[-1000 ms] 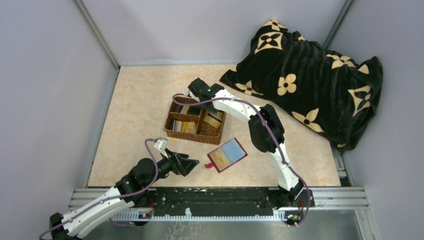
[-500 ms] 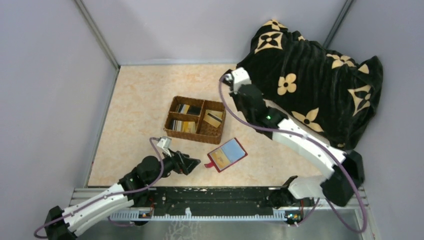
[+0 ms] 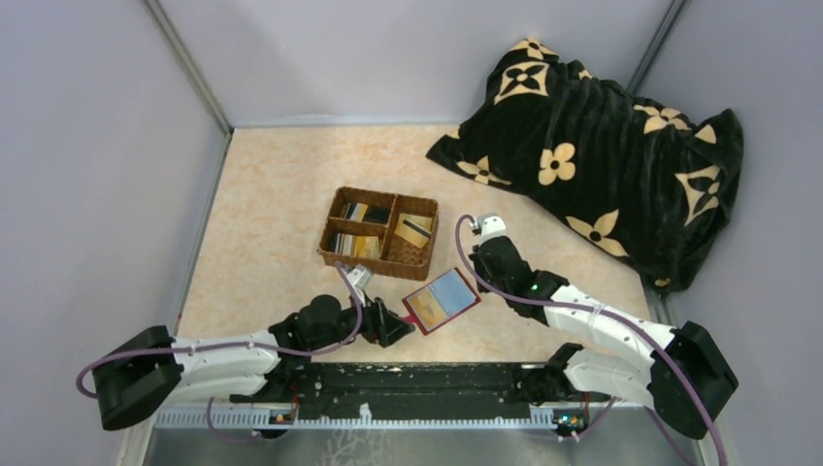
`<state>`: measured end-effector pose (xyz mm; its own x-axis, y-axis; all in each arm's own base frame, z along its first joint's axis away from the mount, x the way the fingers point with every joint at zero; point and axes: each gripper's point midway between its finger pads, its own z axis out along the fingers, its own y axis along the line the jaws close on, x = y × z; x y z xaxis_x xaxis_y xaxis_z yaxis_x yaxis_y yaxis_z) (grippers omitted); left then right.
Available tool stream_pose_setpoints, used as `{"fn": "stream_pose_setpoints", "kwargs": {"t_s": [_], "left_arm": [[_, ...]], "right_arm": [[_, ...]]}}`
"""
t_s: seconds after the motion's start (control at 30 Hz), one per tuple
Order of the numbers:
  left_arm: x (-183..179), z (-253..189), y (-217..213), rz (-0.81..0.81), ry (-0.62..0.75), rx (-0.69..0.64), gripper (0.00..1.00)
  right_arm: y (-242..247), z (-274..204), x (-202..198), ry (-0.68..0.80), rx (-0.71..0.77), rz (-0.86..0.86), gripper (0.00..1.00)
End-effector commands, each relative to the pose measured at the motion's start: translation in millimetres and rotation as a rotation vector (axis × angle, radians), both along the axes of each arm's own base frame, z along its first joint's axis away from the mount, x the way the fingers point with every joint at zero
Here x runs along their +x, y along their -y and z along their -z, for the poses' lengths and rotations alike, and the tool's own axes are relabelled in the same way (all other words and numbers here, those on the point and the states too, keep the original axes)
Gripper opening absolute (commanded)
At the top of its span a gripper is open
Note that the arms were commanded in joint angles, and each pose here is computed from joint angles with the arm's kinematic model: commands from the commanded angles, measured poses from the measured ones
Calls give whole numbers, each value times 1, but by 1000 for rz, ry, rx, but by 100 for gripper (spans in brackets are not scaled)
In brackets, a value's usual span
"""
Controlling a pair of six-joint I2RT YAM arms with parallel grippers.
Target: Take the credit cards out of the card holder
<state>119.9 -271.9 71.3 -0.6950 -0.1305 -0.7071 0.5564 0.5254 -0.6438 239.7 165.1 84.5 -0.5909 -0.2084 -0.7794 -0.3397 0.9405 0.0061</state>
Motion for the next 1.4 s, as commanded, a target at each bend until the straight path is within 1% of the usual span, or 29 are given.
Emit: {"fn": "stream_pose_setpoints", "kwargs": {"t_s": [0.0, 0.2, 0.3, 0.4, 0.6, 0.8, 0.9, 1.0, 1.13, 1.23, 1.37], "left_arm": [[15, -50, 30, -22, 72, -106, 79], [12, -38, 57, 7, 34, -90, 80], [2, -35, 67, 38, 5, -128, 80], [-7, -23, 73, 49, -32, -110, 80], [-11, 3, 53, -10, -89, -84, 80], [-2, 26, 16, -144, -111, -31, 80], [2, 32, 6, -191, -113, 4, 81], [7, 37, -3, -235, -112, 34, 81], [13, 39, -12, -282, -112, 51, 83], [17, 36, -13, -290, -115, 38, 83], [15, 19, 2, -237, -103, 6, 83]], "right_arm": [[-25, -6, 0, -2, 145, -10, 0], [-21, 29, -6, -58, 115, 6, 0], [-23, 33, -8, -66, 123, -6, 0], [-25, 34, -13, -80, 139, -24, 0], [-30, 36, -30, -110, 176, -59, 0], [-35, 50, -57, -170, 203, -92, 0], [-39, 49, -65, -181, 242, -101, 0], [-42, 47, -70, -186, 246, -117, 0], [-51, 31, -73, -165, 255, -152, 0], [-63, 10, -73, -134, 303, -189, 0], [-76, -6, -70, -95, 371, -223, 0]]}}
